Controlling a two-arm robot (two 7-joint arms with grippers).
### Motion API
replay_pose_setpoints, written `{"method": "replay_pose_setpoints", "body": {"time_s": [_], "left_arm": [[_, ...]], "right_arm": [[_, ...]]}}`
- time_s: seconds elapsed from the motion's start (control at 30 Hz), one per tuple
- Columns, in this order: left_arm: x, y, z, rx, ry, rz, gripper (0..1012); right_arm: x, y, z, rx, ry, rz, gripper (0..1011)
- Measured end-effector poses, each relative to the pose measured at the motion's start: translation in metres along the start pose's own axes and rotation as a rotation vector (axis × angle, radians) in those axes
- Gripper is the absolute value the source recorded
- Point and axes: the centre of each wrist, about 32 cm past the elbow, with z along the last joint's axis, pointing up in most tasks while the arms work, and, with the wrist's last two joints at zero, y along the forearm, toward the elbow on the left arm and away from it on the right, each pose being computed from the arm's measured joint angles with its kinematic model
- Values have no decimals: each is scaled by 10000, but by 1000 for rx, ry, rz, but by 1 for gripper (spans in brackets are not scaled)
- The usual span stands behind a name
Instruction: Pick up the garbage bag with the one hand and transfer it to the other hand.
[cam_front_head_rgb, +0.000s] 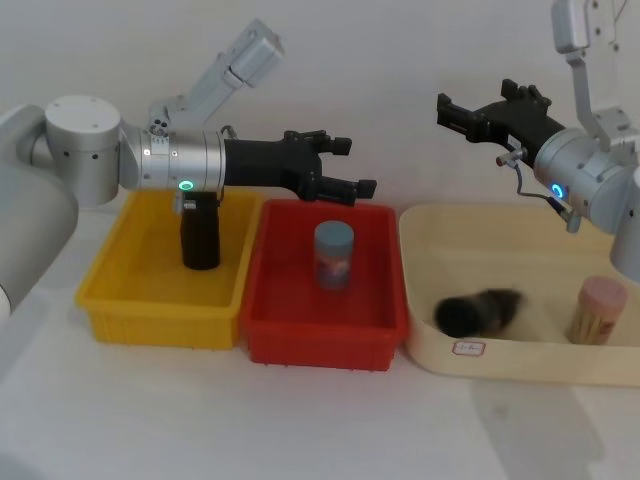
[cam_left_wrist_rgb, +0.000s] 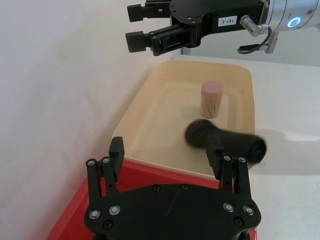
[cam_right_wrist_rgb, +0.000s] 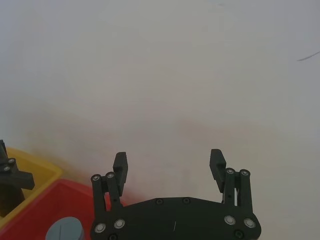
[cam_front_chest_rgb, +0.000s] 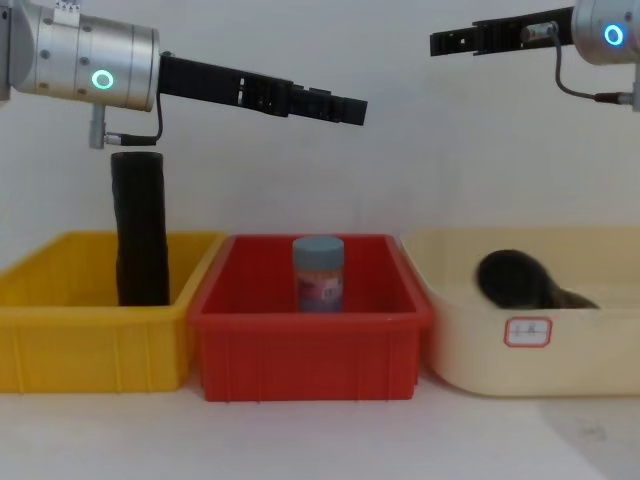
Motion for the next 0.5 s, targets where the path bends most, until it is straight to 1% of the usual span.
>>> {"method": "replay_pose_setpoints", "body": {"time_s": [0.5], "left_arm": [[0, 0, 0, 0, 0, 0, 1001]], "right_arm": [[7, 2, -5, 1, 5, 1, 1004]]}}
